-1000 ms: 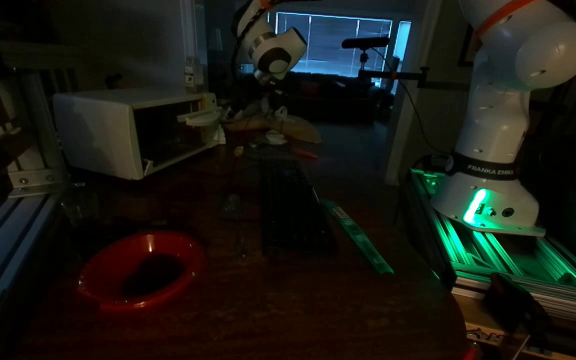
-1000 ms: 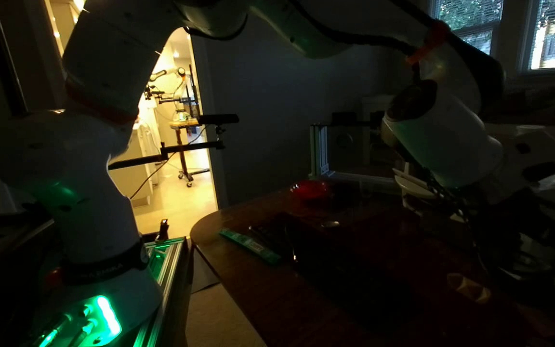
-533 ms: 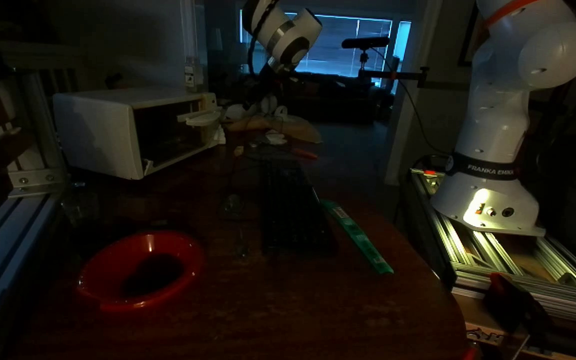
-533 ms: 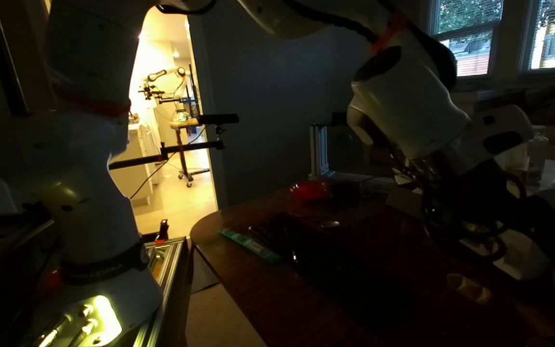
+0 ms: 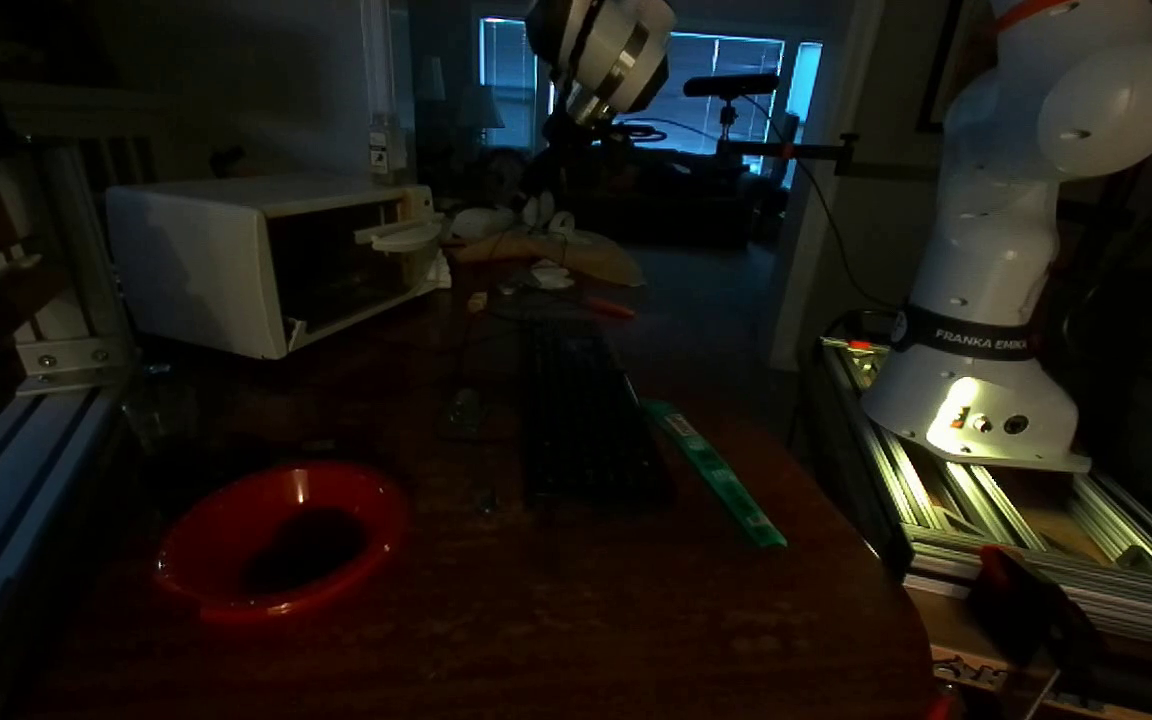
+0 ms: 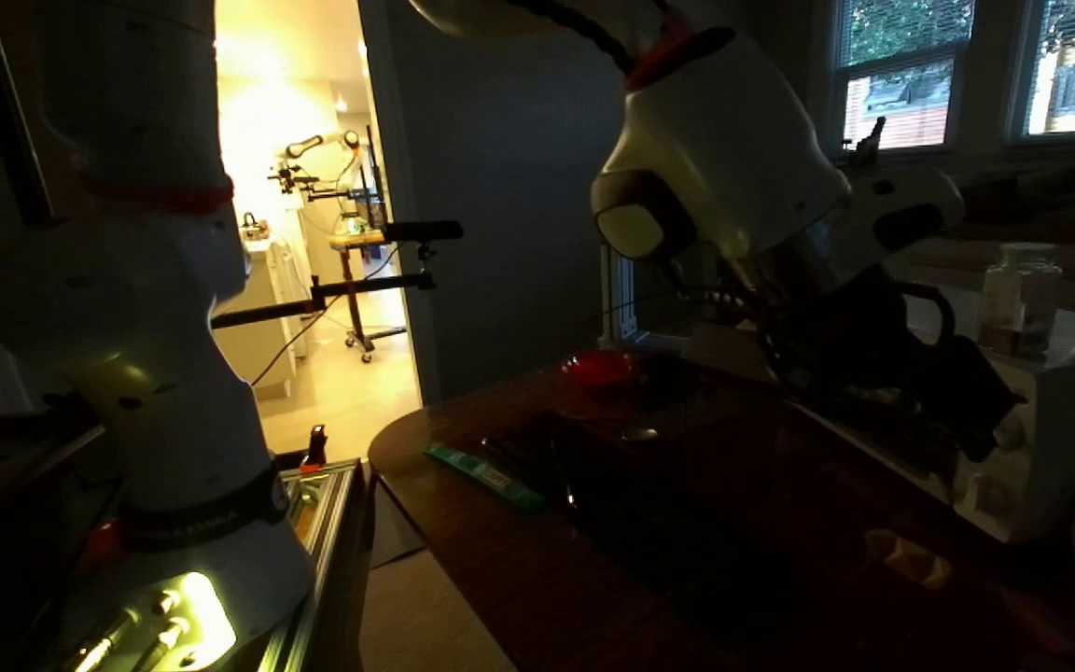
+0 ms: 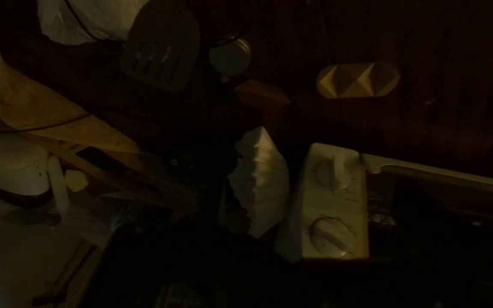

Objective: Move the mouse cable to the left and place the mouse on the right

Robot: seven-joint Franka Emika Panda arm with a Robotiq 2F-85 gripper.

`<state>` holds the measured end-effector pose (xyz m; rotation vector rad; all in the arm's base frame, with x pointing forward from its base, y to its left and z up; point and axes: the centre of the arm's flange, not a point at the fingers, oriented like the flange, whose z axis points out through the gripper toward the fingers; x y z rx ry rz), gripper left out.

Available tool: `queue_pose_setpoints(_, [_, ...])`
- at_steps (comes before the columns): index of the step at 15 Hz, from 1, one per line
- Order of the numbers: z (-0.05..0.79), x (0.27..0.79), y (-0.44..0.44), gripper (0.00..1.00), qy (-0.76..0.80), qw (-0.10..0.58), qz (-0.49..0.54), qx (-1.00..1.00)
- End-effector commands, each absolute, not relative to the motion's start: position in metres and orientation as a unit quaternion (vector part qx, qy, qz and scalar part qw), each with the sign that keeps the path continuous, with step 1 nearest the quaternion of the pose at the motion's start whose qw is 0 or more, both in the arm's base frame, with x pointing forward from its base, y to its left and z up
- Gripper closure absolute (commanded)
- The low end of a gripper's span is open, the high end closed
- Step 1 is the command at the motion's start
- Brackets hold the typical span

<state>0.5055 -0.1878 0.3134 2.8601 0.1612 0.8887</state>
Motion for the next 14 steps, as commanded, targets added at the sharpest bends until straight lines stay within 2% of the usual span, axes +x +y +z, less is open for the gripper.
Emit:
queue_pose_setpoints(1, [0.367,0.488,-0.167,0.00,0.085,0.024,0.277,0.957])
queue_pose_setpoints(8, [0.405,0.481,-0.175,0.00,0.096,-0.047,0.245,0.964])
queue_pose_setpoints(9, [0.383,0.487,-0.176,0.00,0.096,-0.024,0.259,0.961])
queue_pose_setpoints(14, [0.396,0.483,-0.176,0.00,0.099,-0.038,0.256,0.961])
